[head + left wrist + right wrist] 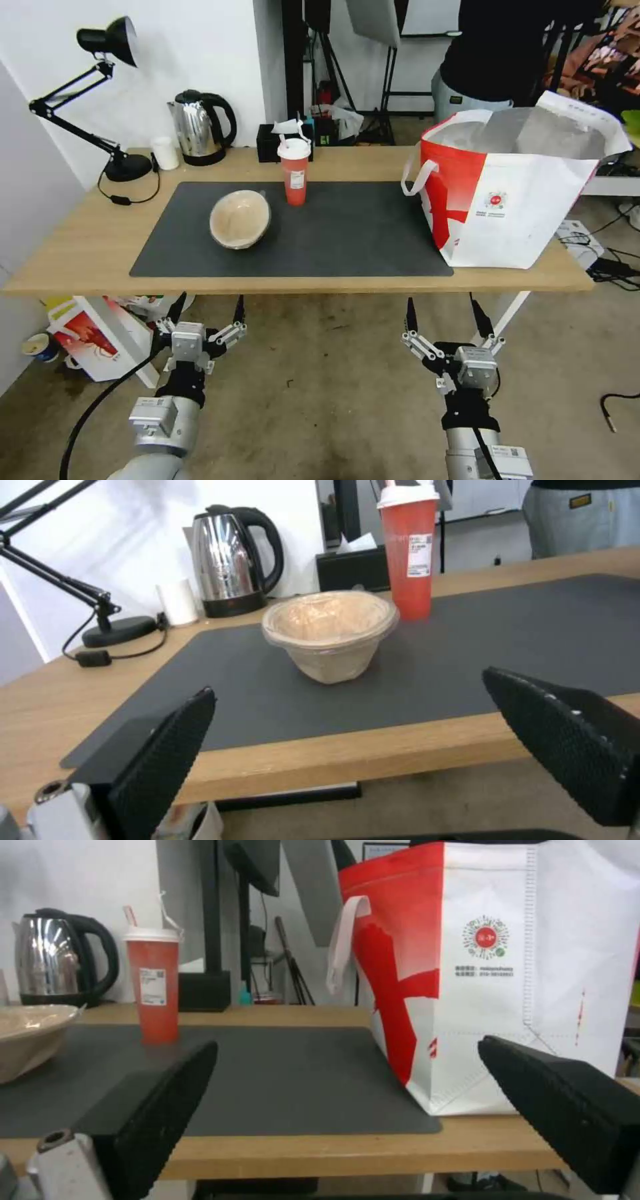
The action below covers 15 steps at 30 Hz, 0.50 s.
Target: Pick up the trash from the table and place it into the takeout bag.
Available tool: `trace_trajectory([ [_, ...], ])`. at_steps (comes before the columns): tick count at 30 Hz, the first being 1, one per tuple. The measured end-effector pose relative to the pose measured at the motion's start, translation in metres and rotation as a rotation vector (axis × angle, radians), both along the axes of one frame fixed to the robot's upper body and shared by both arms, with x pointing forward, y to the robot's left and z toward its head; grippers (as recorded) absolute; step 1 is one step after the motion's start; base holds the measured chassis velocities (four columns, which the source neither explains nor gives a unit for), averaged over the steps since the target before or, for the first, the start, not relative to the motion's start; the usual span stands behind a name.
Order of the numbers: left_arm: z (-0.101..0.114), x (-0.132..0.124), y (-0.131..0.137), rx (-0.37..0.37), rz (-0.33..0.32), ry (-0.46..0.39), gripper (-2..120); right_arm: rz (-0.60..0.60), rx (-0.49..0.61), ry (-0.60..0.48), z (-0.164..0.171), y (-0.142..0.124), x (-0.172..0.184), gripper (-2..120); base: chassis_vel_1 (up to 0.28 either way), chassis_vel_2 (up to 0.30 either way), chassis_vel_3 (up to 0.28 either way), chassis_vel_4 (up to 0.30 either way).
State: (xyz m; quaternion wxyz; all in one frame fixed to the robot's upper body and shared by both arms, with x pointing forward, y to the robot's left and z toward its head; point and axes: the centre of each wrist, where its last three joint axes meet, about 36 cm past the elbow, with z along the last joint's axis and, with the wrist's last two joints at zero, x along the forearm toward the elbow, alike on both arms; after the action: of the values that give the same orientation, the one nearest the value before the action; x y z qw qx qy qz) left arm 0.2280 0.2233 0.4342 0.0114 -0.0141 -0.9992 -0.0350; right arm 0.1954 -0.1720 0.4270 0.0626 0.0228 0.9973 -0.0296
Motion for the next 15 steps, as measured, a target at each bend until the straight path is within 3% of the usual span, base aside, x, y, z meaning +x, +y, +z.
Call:
trace_trajectory([
  [15, 0.0, 0.0, 0.0, 0.0, 0.0, 0.0, 100, 0.019, -0.024, -0.028, 0.0005, -0.0057, 0.0034, 100, 0.0, 0.0, 0.0, 0.0],
])
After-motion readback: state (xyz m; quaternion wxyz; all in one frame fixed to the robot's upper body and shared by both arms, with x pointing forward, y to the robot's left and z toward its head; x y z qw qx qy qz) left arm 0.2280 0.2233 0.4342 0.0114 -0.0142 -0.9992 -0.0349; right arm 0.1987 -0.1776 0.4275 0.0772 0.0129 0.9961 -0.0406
